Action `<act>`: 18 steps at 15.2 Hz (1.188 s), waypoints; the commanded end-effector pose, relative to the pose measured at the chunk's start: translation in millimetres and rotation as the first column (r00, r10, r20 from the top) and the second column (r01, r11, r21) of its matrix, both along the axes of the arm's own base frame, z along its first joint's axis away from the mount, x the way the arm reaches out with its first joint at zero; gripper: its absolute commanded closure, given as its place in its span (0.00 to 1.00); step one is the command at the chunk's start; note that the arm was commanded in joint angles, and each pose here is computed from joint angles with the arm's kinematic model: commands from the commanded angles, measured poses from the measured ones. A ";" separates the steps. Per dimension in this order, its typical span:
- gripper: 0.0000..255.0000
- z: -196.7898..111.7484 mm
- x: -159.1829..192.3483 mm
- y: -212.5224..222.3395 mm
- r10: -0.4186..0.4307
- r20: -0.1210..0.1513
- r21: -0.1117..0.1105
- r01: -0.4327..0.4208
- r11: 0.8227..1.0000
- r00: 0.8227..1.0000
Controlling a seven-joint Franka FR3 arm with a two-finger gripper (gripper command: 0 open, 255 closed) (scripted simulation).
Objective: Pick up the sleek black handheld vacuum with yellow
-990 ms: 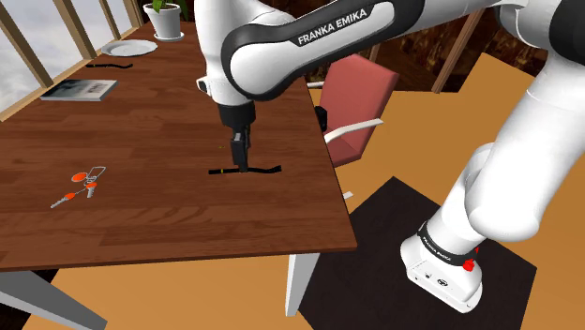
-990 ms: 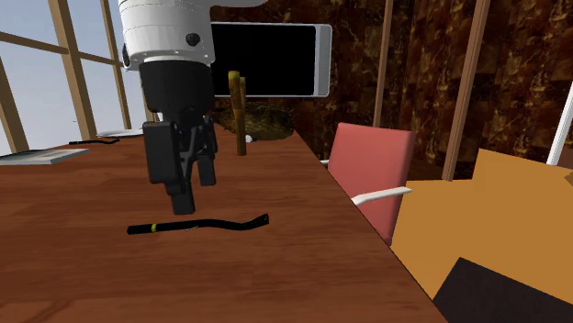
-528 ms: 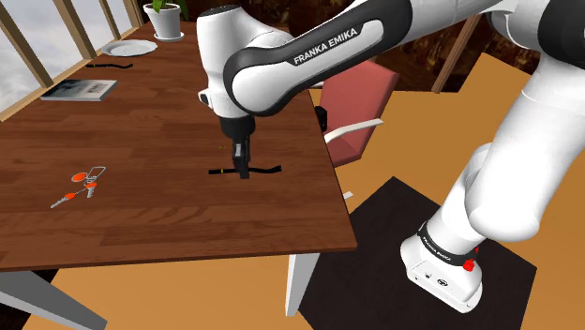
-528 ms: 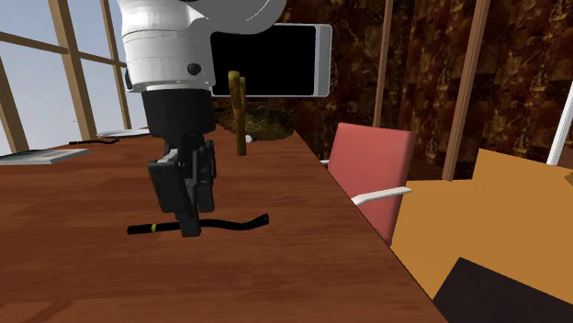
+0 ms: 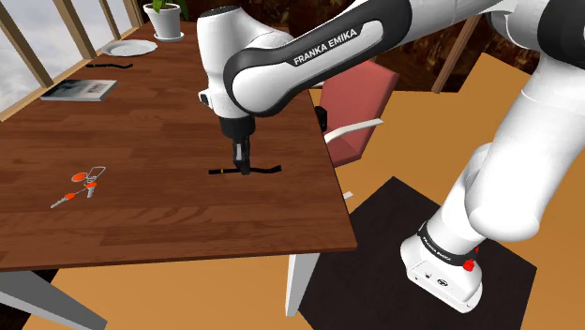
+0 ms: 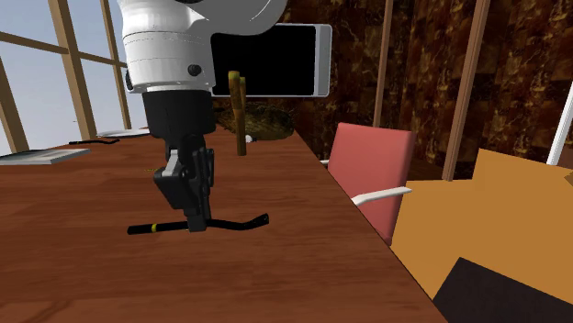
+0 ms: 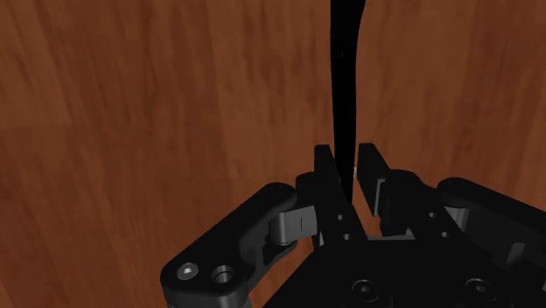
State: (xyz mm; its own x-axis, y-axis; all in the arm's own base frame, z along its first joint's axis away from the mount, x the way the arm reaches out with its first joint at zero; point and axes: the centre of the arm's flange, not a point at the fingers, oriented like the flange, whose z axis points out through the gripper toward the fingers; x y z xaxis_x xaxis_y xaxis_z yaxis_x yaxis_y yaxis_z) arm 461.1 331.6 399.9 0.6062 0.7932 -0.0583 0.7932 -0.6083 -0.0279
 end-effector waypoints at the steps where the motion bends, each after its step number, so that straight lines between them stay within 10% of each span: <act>1: 1.00 0.1 -0.2 0.4 0.000 -0.001 0.000 0.000 1.000 1.000; 18: 1.00 80.1 -0.2 0.4 0.000 -0.001 0.000 0.000 1.000 1.000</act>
